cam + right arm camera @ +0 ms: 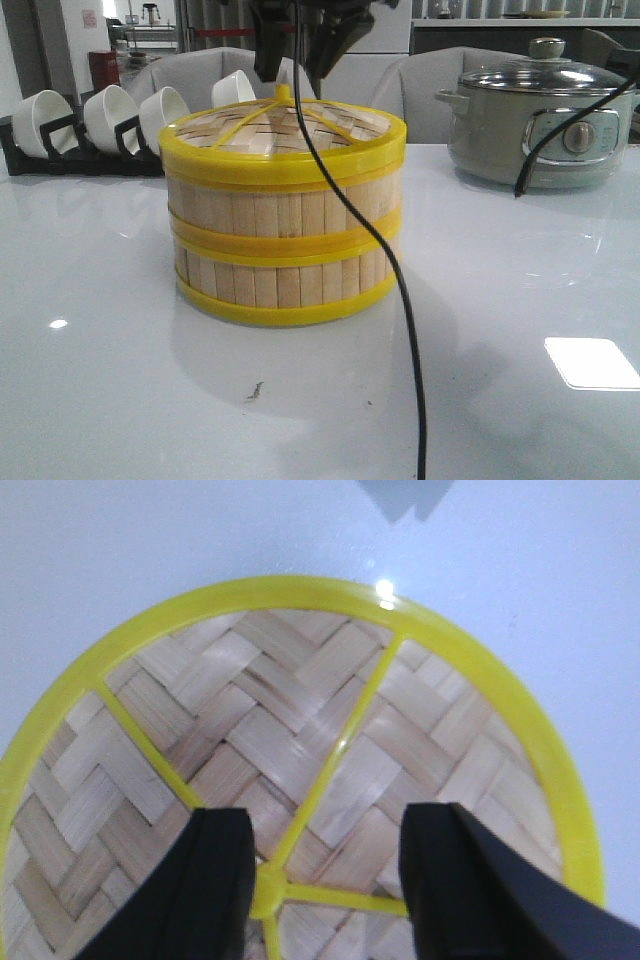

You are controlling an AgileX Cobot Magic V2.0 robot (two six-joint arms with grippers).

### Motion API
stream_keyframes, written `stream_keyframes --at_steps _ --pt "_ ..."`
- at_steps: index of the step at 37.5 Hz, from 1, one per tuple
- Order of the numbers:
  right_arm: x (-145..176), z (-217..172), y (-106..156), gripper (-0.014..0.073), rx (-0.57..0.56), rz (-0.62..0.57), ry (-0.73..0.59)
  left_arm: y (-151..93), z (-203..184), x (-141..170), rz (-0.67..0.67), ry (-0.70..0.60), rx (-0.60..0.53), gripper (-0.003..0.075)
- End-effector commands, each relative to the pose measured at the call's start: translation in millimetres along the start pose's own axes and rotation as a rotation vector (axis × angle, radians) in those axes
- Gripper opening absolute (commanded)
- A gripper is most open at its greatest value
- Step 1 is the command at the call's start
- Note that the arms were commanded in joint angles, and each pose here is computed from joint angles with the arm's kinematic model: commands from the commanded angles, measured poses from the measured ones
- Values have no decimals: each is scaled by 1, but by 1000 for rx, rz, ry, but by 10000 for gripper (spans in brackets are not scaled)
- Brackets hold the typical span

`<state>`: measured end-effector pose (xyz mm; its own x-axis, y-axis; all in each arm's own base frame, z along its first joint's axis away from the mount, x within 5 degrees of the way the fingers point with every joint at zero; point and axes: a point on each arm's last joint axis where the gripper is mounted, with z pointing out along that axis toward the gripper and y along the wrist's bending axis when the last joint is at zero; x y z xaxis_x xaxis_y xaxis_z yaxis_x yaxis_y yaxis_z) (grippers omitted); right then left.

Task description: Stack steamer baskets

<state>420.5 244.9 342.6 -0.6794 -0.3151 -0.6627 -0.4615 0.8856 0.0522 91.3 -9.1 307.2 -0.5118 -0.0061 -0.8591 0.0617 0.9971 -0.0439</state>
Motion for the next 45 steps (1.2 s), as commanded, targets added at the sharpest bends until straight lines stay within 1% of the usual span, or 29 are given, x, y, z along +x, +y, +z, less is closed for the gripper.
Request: stream_keyframes --at_steps 1,5,7,11,17,19,20,23,25,30,32,33,35,41,45 --pt "-27 -81 -20 370 44 4 -234 -1 -5 -15 -10 -105 14 87" --pt "-26 -109 -45 326 87 44 -259 -1 -5 -15 -10 -105 14 87" --pt "-22 -126 -62 307 119 75 -274 -1 -5 -15 -10 -105 14 86" --pt "-9 -165 -89 295 180 125 -313 -1 -5 -15 -10 -105 14 87" --pt "24 -212 -121 295 279 193 -396 -1 -5 -15 -10 -105 14 87" --pt "40 -232 -126 295 312 209 -439 -1 -5 -15 -10 -105 14 87" --pt "45 -234 -129 295 326 215 -455 -1 -5 -15 -10 -105 14 87" --pt "73 -259 -130 295 373 235 -516 -1 -5 -15 -10 -105 14 86" --pt "90 -265 -130 295 394 242 -541 -1 -5 -15 -10 -105 14 86" --pt "143 -288 -115 295 436 251 -605 -1 -5 -15 -10 -105 14 87" --pt "161 -288 -111 295 445 253 -614 -1 -5 -15 -10 -105 14 86" --pt "178 -295 -103 295 453 252 -636 -1 -5 -15 -10 -105 14 86" --pt "200 -296 -95 295 455 251 -645 -1 -5 -15 -10 -105 14 87" --pt "249 -293 -79 295 464 250 -663 -1 -5 -15 -10 -105 14 86" --pt "279 -295 -68 295 483 249 -703 -1 -5 -15 -10 -105 14 86"
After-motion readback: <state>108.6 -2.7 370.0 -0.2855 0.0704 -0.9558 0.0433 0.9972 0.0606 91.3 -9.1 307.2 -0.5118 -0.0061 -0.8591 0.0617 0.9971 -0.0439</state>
